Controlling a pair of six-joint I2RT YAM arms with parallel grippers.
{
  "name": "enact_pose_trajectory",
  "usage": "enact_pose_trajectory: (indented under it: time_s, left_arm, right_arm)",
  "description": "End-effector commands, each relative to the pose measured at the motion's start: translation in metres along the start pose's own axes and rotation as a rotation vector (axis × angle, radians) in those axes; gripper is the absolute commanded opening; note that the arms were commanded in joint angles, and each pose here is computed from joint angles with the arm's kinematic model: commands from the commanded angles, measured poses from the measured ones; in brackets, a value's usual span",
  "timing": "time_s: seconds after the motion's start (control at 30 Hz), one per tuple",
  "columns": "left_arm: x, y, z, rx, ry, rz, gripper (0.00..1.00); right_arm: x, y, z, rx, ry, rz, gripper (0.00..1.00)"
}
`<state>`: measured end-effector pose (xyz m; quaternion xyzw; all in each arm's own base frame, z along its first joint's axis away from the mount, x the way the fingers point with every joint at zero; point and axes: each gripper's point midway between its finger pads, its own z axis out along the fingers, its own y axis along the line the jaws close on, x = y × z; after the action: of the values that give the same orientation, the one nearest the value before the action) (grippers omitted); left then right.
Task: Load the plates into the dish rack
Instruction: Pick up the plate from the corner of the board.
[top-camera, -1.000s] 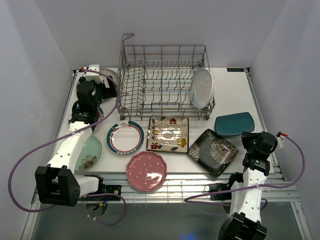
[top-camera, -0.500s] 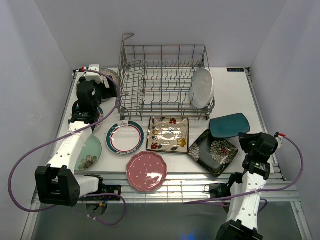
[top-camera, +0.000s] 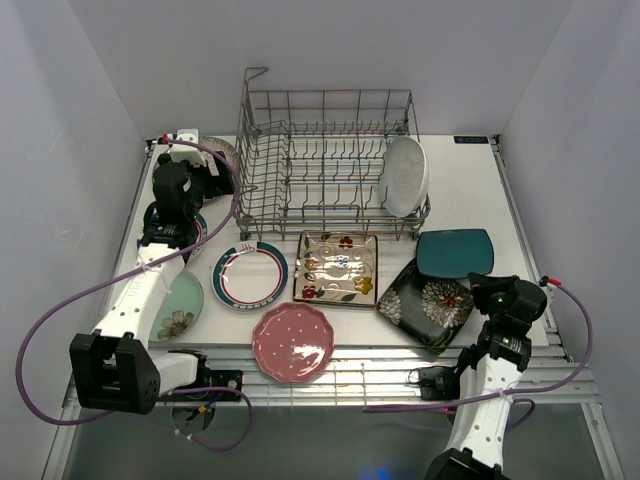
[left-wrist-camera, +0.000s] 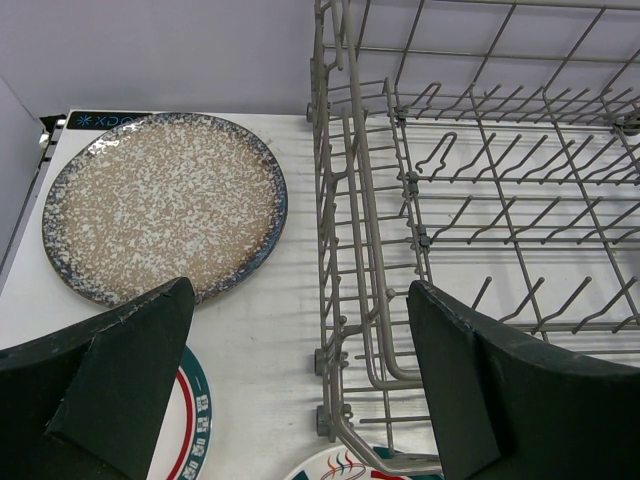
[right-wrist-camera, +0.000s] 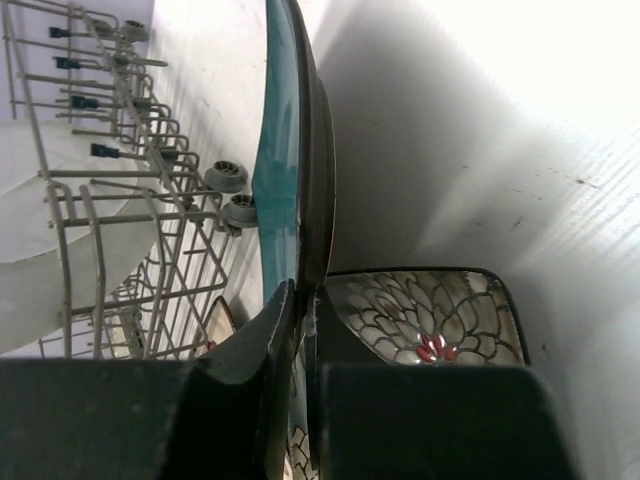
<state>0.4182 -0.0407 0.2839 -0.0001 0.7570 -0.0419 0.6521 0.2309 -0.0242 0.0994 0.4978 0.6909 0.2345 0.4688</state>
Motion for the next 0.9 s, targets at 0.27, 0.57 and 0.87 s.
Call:
enact_pose_trajectory:
  time_s: [0.27, 0.57, 0.87]
  left_arm:
    - [-0.013, -0.002, -0.011, 0.015, -0.039, 0.000, 0.98]
    - [-0.014, -0.002, -0.011, 0.015, -0.040, -0.002, 0.98]
    - [-0.012, -0.002, -0.010, 0.018, -0.034, -0.001, 0.98]
  right_arm:
    - [0.005, 0.046, -0.022, -0.217, 0.039, -0.082, 0.08]
    - [0.009, 0.026, -0.004, -0.165, 0.047, -0.054, 0.08]
    - [0.013, 0.010, 0.014, -0.122, 0.057, -0.007, 0.08]
